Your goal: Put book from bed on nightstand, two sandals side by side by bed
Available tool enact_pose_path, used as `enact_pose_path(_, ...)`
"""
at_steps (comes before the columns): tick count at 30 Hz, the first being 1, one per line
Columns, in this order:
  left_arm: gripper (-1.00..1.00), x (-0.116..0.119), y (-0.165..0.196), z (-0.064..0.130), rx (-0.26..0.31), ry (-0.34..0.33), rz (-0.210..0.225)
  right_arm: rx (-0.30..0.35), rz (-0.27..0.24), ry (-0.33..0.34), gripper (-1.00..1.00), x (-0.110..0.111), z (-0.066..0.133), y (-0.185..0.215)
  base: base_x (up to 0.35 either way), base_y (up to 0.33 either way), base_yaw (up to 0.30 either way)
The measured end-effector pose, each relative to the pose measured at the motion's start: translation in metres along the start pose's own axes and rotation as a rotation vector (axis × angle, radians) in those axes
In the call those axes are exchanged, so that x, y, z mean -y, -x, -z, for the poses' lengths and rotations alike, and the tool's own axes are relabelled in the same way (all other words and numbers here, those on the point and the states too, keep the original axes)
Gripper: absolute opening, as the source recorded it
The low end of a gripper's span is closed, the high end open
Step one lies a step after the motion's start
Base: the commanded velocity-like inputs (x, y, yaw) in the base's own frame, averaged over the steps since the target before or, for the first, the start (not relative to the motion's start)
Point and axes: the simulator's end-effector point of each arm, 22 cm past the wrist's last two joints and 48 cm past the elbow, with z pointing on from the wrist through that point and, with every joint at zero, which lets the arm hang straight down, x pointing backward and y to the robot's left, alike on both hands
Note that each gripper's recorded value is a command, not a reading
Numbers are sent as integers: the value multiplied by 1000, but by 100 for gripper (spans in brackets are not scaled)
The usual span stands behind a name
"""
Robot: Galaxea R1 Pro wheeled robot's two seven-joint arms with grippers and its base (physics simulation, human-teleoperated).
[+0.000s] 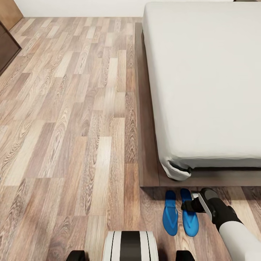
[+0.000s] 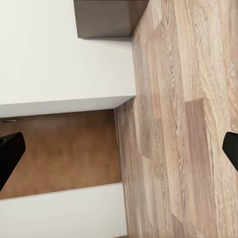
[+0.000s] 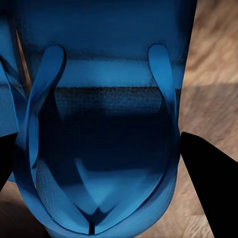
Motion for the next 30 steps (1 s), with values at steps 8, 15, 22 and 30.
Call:
enact_pose_path(8,100,0,0,0,0,0,0,0,0,0,-100,0,0,0,0,0,0)
enact_pose_path(15,100,10,-3,0,-3,-9,-18,-20,0,-2,-100,0,-10,-6,0,0,0)
enact_pose_path(22,100,11,-3,0,-3,-10,-18,-20,0,-1,-100,0,-10,-6,0,0,0)
enact_pose_path(30,100,21,-7,0,-7,-19,-36,-39,-1,-3,-100,1,-19,-11,0,0,0)
